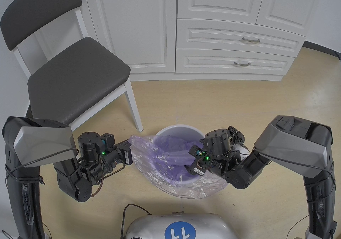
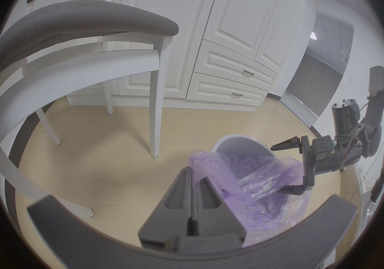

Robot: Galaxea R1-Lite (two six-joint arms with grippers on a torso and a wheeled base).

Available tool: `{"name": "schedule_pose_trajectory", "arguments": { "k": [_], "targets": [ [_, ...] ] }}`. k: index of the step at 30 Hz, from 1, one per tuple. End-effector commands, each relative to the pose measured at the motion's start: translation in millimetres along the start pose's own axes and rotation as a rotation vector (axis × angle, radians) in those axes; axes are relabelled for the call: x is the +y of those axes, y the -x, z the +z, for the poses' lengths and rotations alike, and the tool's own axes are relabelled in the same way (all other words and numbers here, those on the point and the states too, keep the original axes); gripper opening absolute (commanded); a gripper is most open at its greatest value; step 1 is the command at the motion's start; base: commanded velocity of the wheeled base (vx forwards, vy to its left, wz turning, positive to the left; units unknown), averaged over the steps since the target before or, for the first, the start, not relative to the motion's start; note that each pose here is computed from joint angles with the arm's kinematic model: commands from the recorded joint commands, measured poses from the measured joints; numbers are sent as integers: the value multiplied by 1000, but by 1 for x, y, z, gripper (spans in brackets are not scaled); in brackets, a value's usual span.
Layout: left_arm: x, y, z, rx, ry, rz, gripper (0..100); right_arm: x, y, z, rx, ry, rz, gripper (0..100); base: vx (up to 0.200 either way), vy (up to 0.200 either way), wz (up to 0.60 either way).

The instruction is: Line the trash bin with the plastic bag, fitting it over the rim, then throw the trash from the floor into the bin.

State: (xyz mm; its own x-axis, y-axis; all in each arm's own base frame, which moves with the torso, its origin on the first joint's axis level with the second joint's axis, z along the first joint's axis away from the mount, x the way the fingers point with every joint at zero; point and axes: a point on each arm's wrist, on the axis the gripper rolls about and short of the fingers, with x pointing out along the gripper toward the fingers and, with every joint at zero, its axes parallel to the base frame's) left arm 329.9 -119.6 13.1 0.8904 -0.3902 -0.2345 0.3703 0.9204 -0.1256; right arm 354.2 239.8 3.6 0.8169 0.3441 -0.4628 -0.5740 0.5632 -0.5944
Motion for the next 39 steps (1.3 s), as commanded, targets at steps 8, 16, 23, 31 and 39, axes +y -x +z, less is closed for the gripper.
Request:
{"name": "schedule_pose_trajectory", "arguments": {
  "k": [8,16,23,31,39],
  "targets": [
    [0,-1,-2,4,1,0,0,-27,-7,10,-54,-79,-79,0,0,0,0],
    [1,-11,-14,27,7,-3,0,-57,1,19,-99,-183,-133,0,0,0,0],
    [-8,-30,-27,-14,45,4,0,-71,-27,16,-134,-308,-182,0,0,0,0],
    [-19,-50,-24,-83,144,49,0,-75,-78,1,-163,-466,-253,0,0,0,0],
    [-25,-55,-25,-102,172,62,0,-78,-103,-6,-205,-574,-295,0,0,0,0]
  ]
}}
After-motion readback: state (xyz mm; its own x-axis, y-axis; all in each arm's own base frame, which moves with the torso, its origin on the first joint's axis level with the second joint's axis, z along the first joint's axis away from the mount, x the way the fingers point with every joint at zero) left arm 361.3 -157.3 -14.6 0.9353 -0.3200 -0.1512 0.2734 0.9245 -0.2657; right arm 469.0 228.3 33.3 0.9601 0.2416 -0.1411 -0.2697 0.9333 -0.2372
